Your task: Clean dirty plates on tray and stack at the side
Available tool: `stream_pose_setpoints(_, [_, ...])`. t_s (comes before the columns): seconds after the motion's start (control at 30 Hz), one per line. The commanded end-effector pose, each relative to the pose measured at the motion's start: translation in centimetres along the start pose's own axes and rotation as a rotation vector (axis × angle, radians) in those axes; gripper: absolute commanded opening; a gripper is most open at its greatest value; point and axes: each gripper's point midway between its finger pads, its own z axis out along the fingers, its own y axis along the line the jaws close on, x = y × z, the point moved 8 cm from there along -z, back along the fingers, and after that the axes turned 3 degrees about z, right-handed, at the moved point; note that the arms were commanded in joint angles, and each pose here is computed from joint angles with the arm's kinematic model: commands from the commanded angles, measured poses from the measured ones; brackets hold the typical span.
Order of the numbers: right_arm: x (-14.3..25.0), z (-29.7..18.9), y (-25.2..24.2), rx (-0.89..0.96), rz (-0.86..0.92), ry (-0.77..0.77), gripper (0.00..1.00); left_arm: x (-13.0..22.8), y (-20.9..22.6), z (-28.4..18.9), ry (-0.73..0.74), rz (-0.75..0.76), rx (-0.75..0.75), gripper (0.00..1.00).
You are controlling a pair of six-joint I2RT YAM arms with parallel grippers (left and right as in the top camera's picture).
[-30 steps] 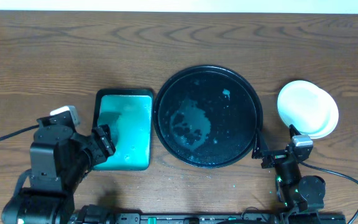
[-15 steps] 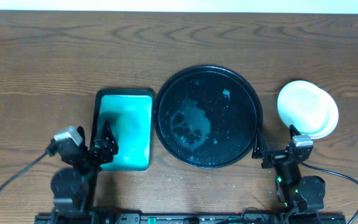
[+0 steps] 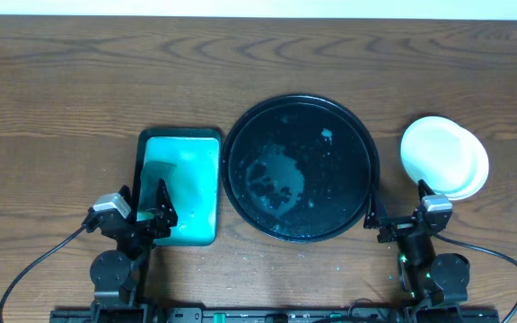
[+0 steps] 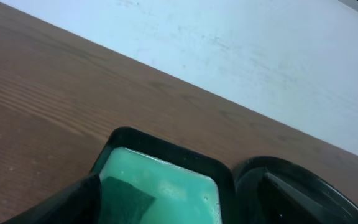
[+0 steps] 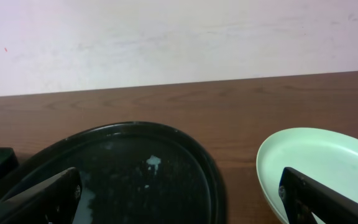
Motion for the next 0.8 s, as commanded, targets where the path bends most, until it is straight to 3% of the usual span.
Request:
stream_pose_setpoints(0.0, [0.09,-0.01,0.11,-0.004,-0.012,0.0,0.99,1.15,0.54,0.2,0.029,0.034,-0.018,0.8])
stream_pose_setpoints(0.77, [0.07,-0.01,0.11,-0.004,-0.012,-0.001,0.99,1.28,0.59,0.25,0.038,0.034,-0.021,0.8])
